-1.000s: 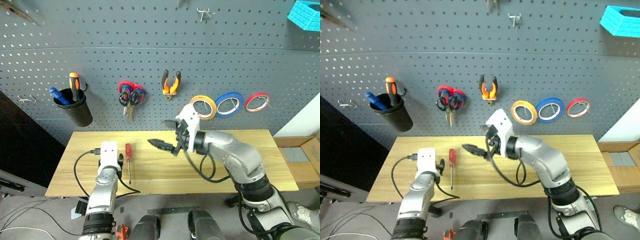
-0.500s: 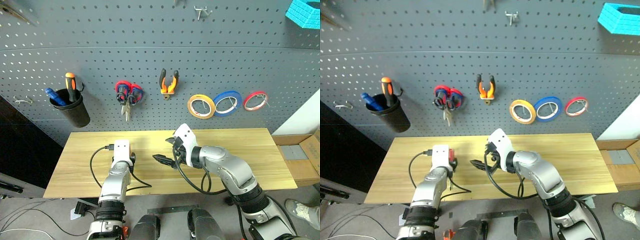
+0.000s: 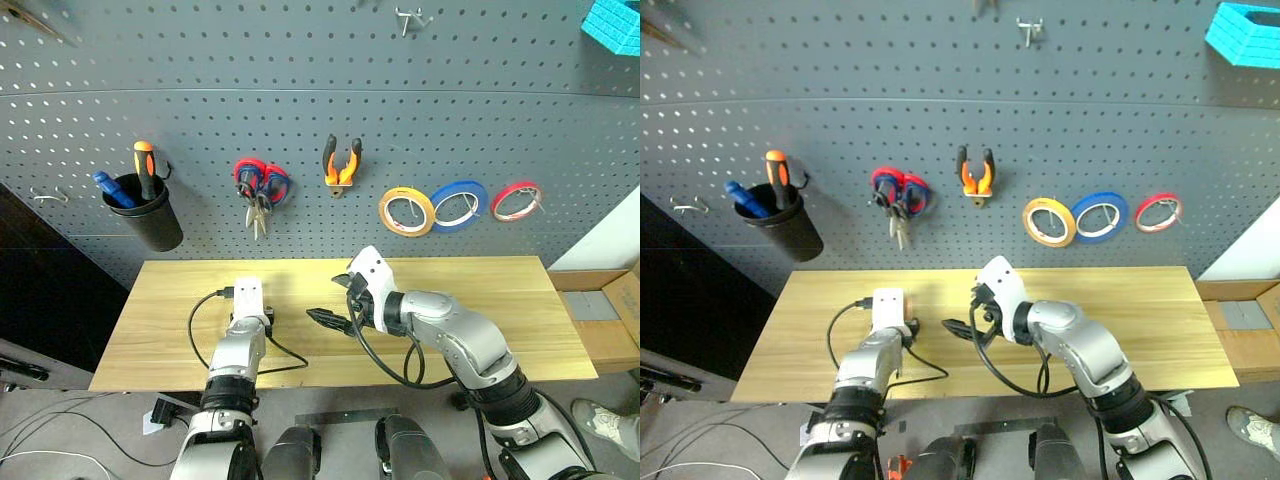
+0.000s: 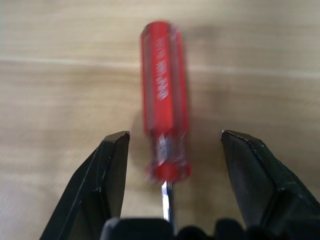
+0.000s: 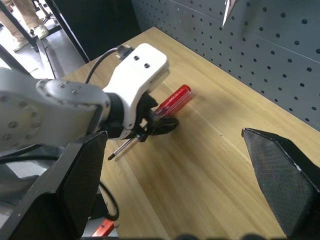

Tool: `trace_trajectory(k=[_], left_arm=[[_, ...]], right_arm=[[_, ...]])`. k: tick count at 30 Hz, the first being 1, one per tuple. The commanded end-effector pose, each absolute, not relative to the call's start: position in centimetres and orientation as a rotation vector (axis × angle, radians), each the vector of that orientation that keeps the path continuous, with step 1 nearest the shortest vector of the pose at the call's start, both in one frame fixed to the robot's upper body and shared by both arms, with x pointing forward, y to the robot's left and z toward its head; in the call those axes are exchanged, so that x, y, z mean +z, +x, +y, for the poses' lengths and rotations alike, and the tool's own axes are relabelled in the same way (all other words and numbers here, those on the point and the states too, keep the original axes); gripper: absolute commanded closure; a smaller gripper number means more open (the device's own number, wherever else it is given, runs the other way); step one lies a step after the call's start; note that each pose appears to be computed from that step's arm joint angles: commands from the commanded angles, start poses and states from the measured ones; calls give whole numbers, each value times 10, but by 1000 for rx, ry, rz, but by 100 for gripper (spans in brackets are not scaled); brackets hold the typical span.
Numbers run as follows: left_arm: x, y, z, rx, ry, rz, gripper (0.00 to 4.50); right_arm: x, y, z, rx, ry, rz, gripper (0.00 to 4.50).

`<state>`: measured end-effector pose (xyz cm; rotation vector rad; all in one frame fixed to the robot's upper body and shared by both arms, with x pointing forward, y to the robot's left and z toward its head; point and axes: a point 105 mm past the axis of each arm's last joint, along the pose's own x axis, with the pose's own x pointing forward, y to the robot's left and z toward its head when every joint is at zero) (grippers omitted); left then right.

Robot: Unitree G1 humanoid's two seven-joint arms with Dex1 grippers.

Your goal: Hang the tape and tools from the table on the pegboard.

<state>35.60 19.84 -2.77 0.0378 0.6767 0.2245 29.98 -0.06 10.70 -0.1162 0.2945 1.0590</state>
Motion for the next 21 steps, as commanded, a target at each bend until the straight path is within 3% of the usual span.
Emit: trace_trajectory(k=[1,7,12,16,19,21], left_arm=[[-46,344,204,266,-3,775,177],[-44,340,214,315,-36,767,370],[-17,349,219,309,-6,610,375],[69,357,221,249,123,166,375],[153,335,230,282,194,-206,375],[177,325,227,268,211,-299,375]], right_arm=[[122,302,-1,1060,-127,240,0],[117,298,-1,1107,-164,284,0],[112,299,-1,1130,-196,292,0],[149,278,14,1345,-142,140,0],[200,256,25,1539,-47,-39,0],[221,249,27,1604,-15,-120,0]])
